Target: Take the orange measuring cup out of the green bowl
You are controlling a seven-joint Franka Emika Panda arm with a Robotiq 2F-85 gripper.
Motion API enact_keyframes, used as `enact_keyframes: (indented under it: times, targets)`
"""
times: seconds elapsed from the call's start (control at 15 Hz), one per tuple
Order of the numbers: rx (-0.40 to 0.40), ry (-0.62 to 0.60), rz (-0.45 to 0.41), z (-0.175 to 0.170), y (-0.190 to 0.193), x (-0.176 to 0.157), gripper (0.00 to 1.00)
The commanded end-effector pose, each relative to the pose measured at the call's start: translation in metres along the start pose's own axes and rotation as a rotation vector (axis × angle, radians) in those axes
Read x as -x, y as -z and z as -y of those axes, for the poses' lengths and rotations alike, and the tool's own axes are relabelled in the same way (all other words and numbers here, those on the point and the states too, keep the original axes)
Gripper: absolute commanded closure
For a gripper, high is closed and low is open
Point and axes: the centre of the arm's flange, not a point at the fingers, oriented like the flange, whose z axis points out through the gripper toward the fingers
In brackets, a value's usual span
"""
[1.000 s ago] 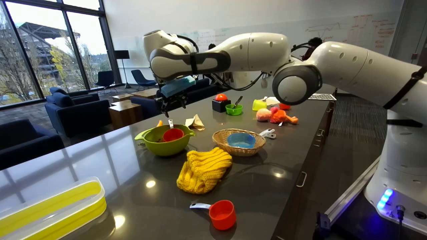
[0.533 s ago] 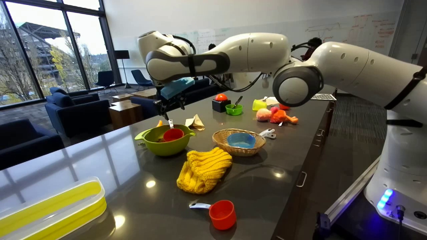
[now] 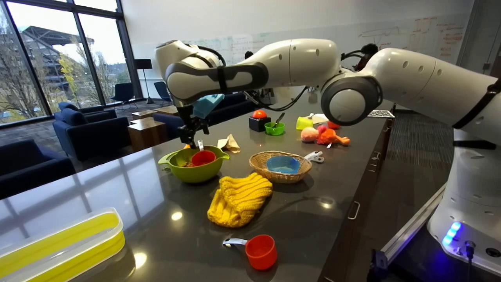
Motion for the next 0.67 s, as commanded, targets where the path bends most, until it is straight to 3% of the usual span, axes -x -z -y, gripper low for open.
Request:
enact_keyframes:
  times: [0.0, 0.6]
  targets:
    - [-0.006, 0.045, 0.054, -0.012, 0.007, -0.073, 0.00]
    - [-0.020, 0.109, 0.193, -0.019, -0.036, -0.062, 0.00]
